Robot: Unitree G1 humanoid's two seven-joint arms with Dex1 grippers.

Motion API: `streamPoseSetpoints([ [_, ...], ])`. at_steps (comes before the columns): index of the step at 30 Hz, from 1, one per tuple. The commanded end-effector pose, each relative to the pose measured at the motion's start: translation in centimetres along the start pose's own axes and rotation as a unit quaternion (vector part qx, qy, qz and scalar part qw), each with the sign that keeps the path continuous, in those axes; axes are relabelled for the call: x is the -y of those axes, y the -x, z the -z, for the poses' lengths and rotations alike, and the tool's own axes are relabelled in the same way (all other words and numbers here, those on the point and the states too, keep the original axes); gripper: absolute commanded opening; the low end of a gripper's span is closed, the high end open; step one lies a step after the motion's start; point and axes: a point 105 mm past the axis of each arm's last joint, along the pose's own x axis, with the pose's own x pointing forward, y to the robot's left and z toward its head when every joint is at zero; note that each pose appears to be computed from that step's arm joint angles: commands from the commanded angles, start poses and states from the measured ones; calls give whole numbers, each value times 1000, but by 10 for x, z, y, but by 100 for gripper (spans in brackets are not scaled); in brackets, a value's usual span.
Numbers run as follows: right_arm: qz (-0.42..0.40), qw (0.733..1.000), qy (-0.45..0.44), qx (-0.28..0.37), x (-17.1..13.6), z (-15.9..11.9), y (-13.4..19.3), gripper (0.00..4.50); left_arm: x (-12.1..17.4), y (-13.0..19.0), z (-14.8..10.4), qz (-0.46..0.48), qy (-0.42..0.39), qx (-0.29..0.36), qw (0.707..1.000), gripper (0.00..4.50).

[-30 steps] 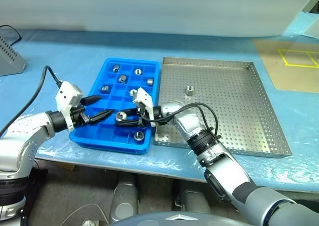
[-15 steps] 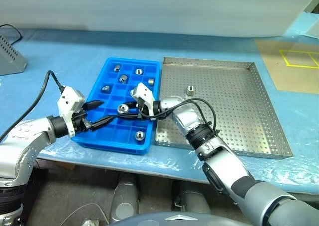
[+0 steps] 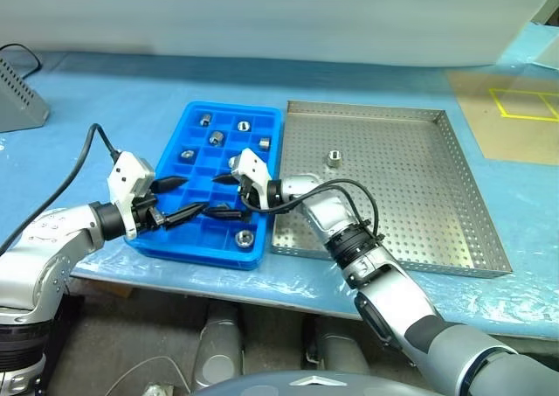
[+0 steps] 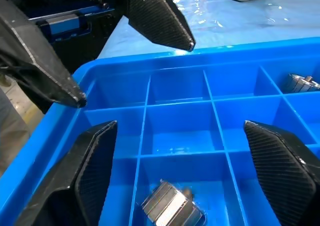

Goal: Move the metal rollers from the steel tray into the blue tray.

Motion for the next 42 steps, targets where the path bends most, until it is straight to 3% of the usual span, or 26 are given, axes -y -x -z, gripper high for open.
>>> streamPoseSetpoints([
  [1,10,1000,0,20,7,-12,10,400,2,-2,-10,7,-14,18,1000,400],
  [8,67,993,21,100,29,-65,82,400,-5,-36,-27,19,-28,53,998,400],
  [13,167,983,28,72,42,-61,148,400,8,-74,-39,99,-44,72,992,400],
  [16,202,977,19,66,40,-58,169,400,13,-93,-46,126,-54,82,987,400],
  [18,258,964,16,55,43,-50,188,400,8,-133,-56,107,-72,91,987,400],
  [23,322,945,6,55,39,-43,204,400,14,-203,-70,91,-93,82,988,400],
  [28,357,932,0,56,34,-39,210,400,30,-242,-64,84,-121,39,988,400],
  [34,403,913,-8,54,31,-32,228,400,25,-261,-59,15,-112,-7,994,400],
  [42,417,907,-12,52,30,-26,225,400,16,-264,-51,-46,-94,-32,994,400],
])
